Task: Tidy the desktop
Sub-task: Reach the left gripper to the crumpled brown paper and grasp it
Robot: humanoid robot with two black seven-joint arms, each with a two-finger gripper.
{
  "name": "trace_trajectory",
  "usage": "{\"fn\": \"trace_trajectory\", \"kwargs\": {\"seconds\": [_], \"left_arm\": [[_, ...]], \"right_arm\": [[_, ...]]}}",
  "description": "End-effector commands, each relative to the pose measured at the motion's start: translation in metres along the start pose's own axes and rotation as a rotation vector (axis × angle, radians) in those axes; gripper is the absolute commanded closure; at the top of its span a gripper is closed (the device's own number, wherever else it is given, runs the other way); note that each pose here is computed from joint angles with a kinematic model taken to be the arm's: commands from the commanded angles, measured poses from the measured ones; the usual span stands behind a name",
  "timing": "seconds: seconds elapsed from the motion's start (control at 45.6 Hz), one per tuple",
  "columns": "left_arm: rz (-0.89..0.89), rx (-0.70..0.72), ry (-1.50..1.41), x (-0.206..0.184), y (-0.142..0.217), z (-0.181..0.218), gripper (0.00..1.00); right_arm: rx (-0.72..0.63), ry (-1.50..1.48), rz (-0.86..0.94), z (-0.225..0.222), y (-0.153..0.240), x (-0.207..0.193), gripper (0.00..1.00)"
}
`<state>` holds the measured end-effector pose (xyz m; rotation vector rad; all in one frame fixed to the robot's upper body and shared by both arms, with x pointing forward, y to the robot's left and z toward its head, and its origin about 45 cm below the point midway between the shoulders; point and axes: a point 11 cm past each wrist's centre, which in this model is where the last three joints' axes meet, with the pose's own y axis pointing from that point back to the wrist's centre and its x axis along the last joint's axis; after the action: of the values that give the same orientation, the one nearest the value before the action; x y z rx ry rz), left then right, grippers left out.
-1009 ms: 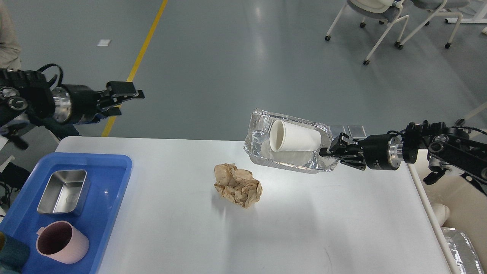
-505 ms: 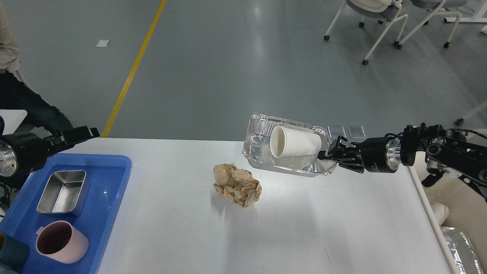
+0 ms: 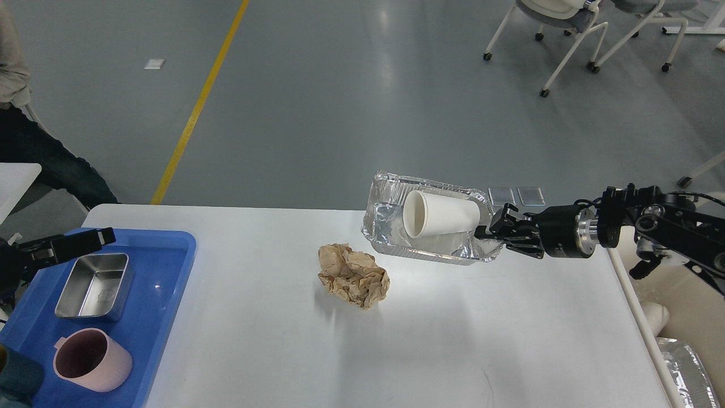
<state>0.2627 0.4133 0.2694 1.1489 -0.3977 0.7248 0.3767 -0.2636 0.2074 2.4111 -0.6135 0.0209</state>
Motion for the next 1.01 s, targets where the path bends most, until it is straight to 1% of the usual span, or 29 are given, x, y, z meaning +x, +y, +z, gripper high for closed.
{"fn": "trace_trajectory", "kwargs": {"seconds": [0.0,0.154,0.263,0.395,0.505,0.548,0.658,0.746,0.812,0.987], "left_arm": [[-0.031,-0.001,0.011,-0.011,-0.004,-0.002,0.05],[-0.071,-0.041,0.036,-0.023,-0.032,0.010,0.05],[-0.093,-0.074,0.062,-0.029,-0.069,0.024,0.05],[-0.141,-0.210,0.063,-0.042,-0.119,0.085,0.05],[-0.180,-0.328,0.055,-0.065,-0.148,0.137,0.05],[-0.188,-0.351,0.053,-0.072,-0.158,0.151,0.05],[-0.204,-0.365,-0.005,-0.093,-0.183,0.170,0.05],[-0.210,-0.372,-0.096,-0.112,-0.196,0.181,0.05],[-0.204,-0.374,-0.164,-0.118,-0.200,0.184,0.05],[-0.233,-0.421,-0.183,-0.144,-0.206,0.208,0.05]], "right_arm": [[-0.002,-0.001,0.001,0.001,0.001,0.000,1.00],[-0.003,-0.001,0.001,0.002,0.003,0.000,1.00],[0.000,0.000,-0.005,0.001,0.003,-0.003,1.00],[-0.003,0.000,-0.001,0.002,0.006,-0.001,1.00],[-0.006,0.000,0.004,0.003,0.008,0.000,1.00],[-0.007,-0.001,0.004,0.004,0.008,0.000,1.00],[-0.007,-0.001,0.005,0.004,0.008,0.000,1.00],[-0.009,-0.001,0.008,0.004,0.009,0.001,1.00],[-0.009,-0.001,0.011,0.004,0.011,0.002,1.00],[-0.010,-0.001,0.011,0.005,0.011,0.002,1.00]]}}
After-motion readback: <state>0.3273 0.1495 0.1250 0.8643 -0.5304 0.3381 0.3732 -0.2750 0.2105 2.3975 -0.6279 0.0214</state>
